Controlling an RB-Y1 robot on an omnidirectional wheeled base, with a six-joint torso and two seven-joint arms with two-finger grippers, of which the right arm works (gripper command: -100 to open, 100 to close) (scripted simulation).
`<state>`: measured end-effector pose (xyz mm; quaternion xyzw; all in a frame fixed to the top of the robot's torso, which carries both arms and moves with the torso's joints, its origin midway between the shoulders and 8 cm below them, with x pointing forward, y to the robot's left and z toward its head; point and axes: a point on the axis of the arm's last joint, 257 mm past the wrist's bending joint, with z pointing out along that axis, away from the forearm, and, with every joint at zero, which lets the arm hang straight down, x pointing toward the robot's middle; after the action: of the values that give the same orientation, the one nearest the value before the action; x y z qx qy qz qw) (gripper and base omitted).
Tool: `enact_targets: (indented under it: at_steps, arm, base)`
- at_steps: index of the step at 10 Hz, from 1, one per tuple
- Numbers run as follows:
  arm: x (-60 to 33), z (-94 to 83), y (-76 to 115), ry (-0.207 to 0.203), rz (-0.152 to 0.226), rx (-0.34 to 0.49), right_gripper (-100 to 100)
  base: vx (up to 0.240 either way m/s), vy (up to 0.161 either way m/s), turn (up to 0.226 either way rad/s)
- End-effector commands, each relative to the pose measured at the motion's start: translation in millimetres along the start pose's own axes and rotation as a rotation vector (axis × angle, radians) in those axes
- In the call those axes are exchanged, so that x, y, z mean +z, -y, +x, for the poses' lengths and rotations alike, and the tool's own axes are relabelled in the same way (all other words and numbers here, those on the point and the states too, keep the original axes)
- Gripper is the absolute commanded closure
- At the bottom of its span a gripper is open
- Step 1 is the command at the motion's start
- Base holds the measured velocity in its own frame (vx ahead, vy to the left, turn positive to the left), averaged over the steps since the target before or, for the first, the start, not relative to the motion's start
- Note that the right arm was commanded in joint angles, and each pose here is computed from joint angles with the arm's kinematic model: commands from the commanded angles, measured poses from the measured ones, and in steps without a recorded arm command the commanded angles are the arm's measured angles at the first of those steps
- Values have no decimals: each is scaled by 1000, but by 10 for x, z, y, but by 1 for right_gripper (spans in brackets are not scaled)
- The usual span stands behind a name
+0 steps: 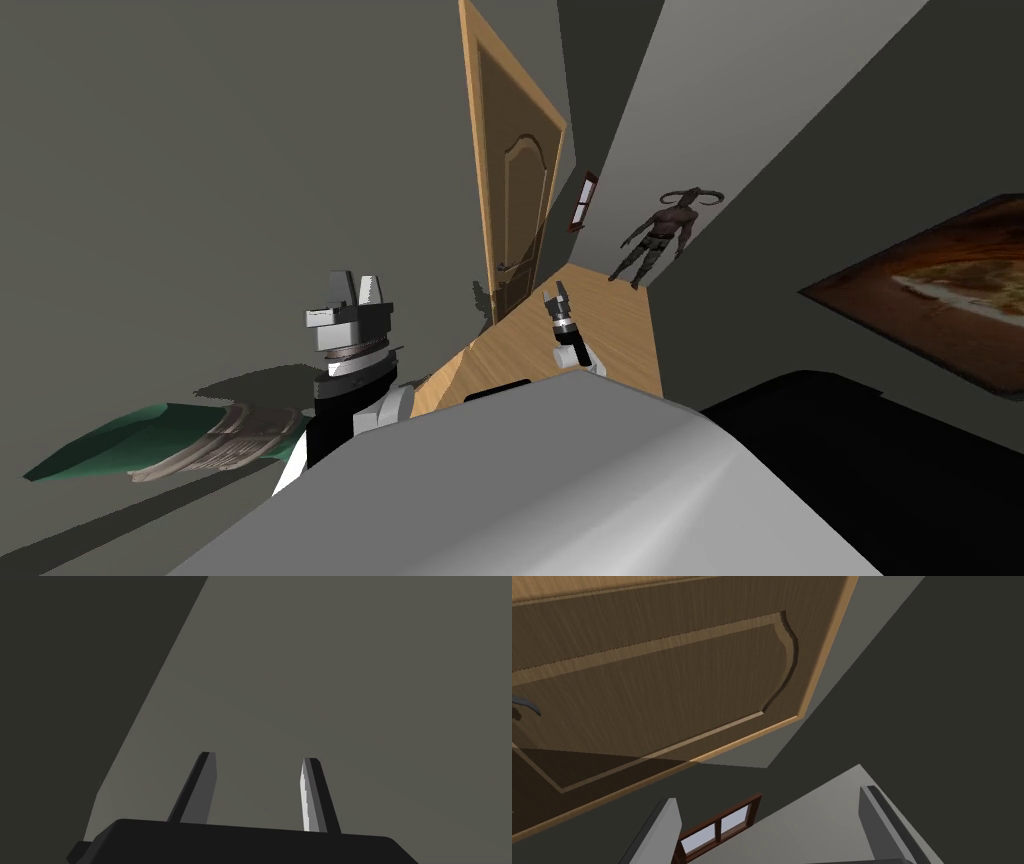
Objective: Pull the door open
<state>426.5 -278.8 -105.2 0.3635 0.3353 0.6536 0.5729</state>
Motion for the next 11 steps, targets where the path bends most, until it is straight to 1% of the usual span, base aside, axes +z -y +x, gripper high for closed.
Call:
enact_targets:
  at_steps: [1,6,11]
  arm:
    - [-17,-8,133,-7,21,1,-100]
    - [-107,-80,511,-25,90,-1,-100]
    - [-218,-185,863,-40,159,-10,-100]
  base:
    - [88,-39,146]
    - [83,-50,133]
    - [82,-52,132]
